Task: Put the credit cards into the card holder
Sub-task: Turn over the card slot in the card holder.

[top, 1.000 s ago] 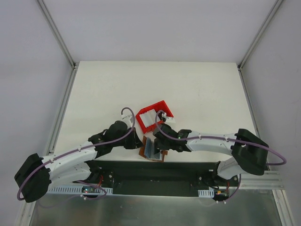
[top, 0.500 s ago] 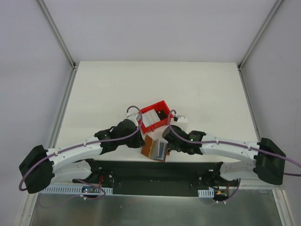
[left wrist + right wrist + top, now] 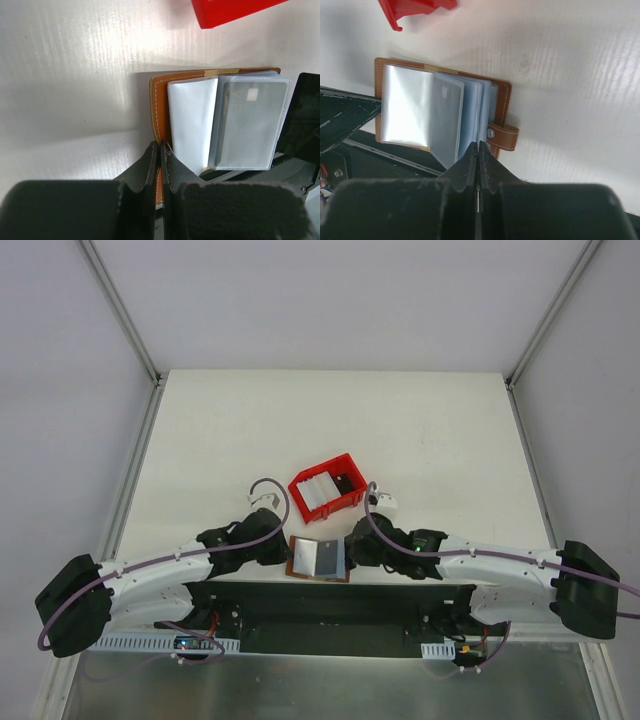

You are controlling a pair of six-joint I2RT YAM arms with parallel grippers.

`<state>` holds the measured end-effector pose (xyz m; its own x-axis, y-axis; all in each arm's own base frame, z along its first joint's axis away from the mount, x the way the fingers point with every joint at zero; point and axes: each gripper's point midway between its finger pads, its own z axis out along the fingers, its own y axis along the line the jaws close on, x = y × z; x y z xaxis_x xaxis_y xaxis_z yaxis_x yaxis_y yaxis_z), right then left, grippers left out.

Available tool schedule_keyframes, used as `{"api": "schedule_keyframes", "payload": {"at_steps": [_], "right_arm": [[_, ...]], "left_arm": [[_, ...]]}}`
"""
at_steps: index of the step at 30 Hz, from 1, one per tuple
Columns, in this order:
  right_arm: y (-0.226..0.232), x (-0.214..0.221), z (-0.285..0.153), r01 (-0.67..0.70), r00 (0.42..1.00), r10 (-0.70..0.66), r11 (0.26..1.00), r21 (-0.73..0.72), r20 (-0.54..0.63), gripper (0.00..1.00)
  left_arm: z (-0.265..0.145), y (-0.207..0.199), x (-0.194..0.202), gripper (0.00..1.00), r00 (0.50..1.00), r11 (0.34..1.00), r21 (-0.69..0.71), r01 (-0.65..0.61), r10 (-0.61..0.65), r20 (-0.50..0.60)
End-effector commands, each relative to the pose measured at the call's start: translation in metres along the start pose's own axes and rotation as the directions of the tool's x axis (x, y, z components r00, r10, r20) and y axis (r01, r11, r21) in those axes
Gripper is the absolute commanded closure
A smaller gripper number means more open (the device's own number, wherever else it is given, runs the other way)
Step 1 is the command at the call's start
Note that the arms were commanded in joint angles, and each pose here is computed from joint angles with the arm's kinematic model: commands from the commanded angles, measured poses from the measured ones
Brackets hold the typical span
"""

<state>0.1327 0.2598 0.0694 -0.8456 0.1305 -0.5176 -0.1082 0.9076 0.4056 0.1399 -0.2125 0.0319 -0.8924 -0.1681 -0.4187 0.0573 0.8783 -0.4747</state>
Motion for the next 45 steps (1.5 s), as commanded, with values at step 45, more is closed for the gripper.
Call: {"api": "schedule_keyframes", "payload": {"at_steps": [45], "right_arm": [[0.015, 0.002, 0.006, 0.035, 0.999, -0.033, 0.999, 0.037, -0.036, 0.99]], "left_arm": [[0.012, 0.021, 0.009, 1.00, 0.998, 0.996, -0.059, 0.063, -0.062, 0.019]]}}
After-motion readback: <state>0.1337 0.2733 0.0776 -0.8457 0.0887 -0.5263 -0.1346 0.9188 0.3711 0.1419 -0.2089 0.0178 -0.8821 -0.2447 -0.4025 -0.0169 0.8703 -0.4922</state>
